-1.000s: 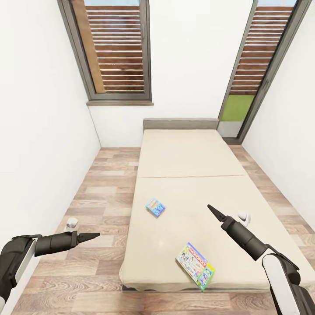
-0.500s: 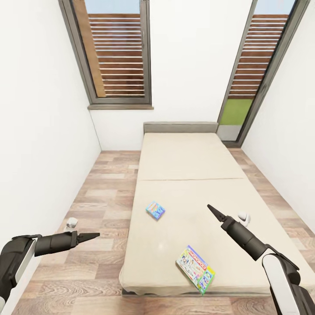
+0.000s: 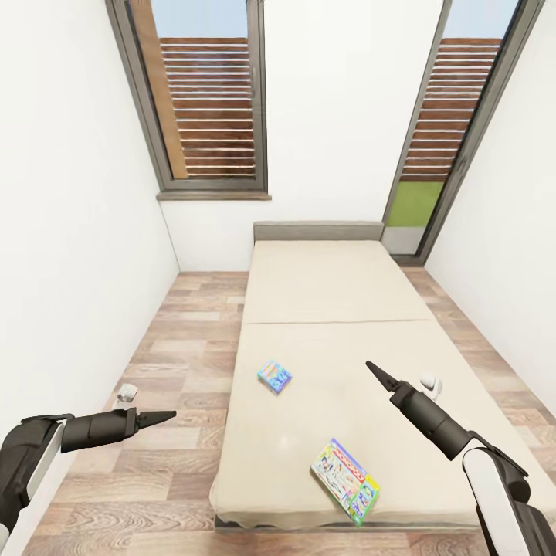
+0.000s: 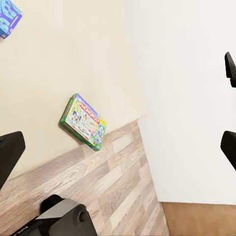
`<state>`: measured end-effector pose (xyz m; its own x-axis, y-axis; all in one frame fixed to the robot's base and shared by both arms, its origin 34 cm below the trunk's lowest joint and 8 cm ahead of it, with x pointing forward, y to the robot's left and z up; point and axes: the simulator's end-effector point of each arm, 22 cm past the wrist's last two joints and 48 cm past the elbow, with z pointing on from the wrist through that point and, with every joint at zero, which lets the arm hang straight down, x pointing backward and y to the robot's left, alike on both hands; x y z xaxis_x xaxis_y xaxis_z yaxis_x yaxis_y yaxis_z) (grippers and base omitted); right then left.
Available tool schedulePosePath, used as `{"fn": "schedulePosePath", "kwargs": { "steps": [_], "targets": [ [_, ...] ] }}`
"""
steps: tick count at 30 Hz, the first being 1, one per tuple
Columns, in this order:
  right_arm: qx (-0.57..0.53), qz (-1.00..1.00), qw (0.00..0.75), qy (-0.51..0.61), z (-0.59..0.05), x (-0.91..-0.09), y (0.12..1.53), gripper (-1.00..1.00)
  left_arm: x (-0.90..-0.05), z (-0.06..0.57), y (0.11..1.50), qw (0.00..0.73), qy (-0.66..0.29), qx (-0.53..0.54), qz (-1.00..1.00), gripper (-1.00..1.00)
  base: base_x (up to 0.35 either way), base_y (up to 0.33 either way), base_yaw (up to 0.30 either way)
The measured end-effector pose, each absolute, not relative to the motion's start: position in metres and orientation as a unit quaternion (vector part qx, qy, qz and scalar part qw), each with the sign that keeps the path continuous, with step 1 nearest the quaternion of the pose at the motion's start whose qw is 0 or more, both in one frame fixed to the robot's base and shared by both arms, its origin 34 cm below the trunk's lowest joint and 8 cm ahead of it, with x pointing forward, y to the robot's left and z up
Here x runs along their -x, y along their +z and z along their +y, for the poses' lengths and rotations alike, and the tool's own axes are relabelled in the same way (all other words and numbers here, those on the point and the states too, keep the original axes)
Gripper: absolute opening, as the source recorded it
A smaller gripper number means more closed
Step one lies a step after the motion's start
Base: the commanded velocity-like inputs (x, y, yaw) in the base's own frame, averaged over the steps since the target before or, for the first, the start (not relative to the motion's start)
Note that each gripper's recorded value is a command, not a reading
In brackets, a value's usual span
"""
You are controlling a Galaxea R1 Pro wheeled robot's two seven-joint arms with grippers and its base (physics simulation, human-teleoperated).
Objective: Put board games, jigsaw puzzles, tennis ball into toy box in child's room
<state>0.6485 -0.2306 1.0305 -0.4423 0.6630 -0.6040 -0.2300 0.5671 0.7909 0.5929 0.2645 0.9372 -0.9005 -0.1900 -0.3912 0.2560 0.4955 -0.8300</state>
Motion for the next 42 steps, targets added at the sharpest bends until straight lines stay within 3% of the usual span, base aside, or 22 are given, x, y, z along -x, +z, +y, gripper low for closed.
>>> {"fn": "schedulePosePath", "kwargs": {
  "steps": [42],
  "targets": [
    [-0.134, 0.708, 0.531, 0.446, -0.23, -0.645, 1.068, 1.0, -0.596, 0.264, 0.97, 0.25, -0.5, -0.038, 0.828, 1.0, 0.0, 0.0, 0.0]
  ]
}}
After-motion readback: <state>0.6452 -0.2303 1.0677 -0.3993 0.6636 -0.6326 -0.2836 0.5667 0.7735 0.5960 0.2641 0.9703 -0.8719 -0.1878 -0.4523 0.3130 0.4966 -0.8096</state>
